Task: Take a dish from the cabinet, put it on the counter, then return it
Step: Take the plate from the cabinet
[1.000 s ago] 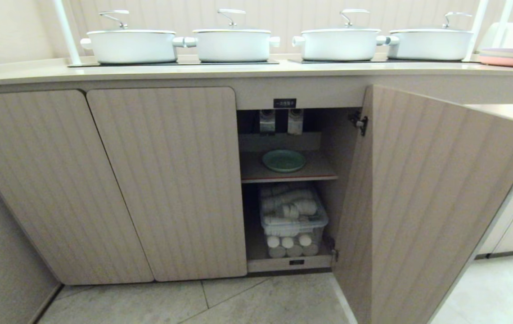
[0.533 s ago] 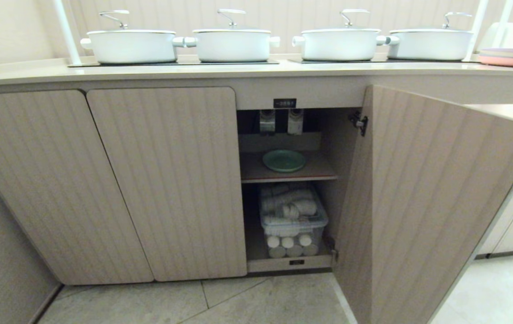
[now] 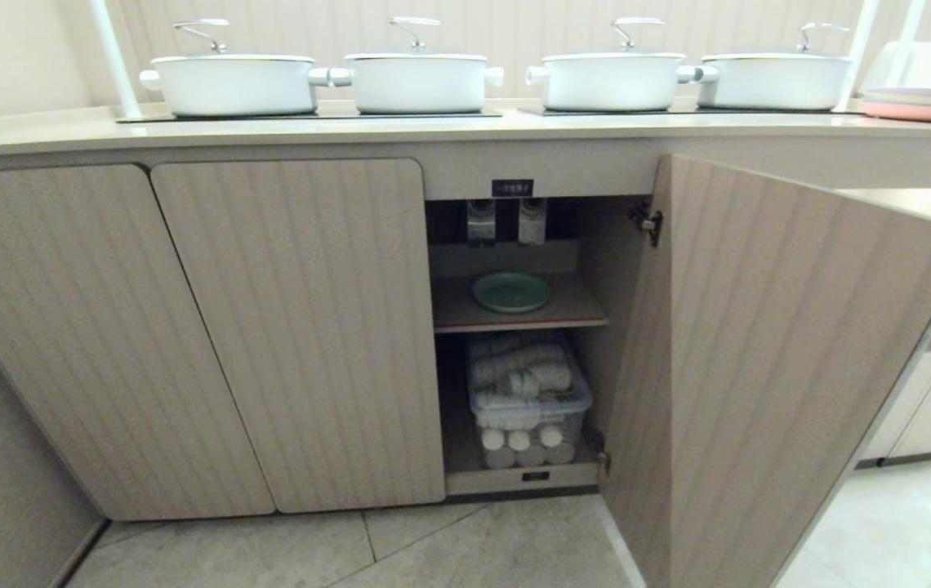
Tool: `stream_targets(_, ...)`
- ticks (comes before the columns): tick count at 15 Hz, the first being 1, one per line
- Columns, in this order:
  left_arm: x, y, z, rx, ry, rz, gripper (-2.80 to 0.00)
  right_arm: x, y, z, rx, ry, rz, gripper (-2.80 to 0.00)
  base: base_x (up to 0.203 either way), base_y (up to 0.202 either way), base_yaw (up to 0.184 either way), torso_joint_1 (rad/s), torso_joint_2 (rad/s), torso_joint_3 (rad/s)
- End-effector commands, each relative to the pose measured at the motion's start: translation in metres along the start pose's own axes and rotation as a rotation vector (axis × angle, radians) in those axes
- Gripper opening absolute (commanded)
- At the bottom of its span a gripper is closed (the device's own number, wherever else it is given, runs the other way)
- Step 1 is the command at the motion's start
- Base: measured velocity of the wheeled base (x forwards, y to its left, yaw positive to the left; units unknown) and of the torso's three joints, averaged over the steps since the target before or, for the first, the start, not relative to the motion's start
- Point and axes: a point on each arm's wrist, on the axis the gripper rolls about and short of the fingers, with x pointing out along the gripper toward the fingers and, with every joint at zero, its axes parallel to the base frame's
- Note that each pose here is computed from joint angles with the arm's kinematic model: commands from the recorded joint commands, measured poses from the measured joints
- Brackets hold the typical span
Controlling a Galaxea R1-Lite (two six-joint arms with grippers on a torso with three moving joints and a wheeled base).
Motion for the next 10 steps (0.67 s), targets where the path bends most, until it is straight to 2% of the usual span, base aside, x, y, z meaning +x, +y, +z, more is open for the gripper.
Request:
stream_targets(1, 0.0000, 0.0000, 0.0000, 0.000, 0.000, -0.001, -2.80, 0.0002, 0.0000, -0.0002, -0.001, 0.002, 0.002, -2.80, 0.000, 0.000, 0.000, 0.000, 0.00, 0.000)
stream_targets(3, 0.0000, 0.0000, 0.0000, 0.000, 0.000, 0.001, -2.80, 0.0001, 0.0000, -0.0002, -0.001, 0.001, 0.002, -2.80, 0.003, 0.114, 0.003, -0.002, 0.00, 0.002)
stream_targets(8, 0.0000, 0.0000, 0.0000, 0.000, 0.000, 0.000, -2.80, 0.0002, 0.0000, -0.0001, -0.001, 0.002, 0.002, -2.80, 0.000, 0.196, 0.000, 0.004, 0.00, 0.004)
stream_targets(10, 0.0000, 0.0000, 0.0000, 0.000, 0.000, 0.001, -2.80, 0.0002, 0.0000, -0.0002, -0.001, 0.002, 0.002, -2.80, 0.000, 0.117, -0.003, 0.005, 0.00, 0.003)
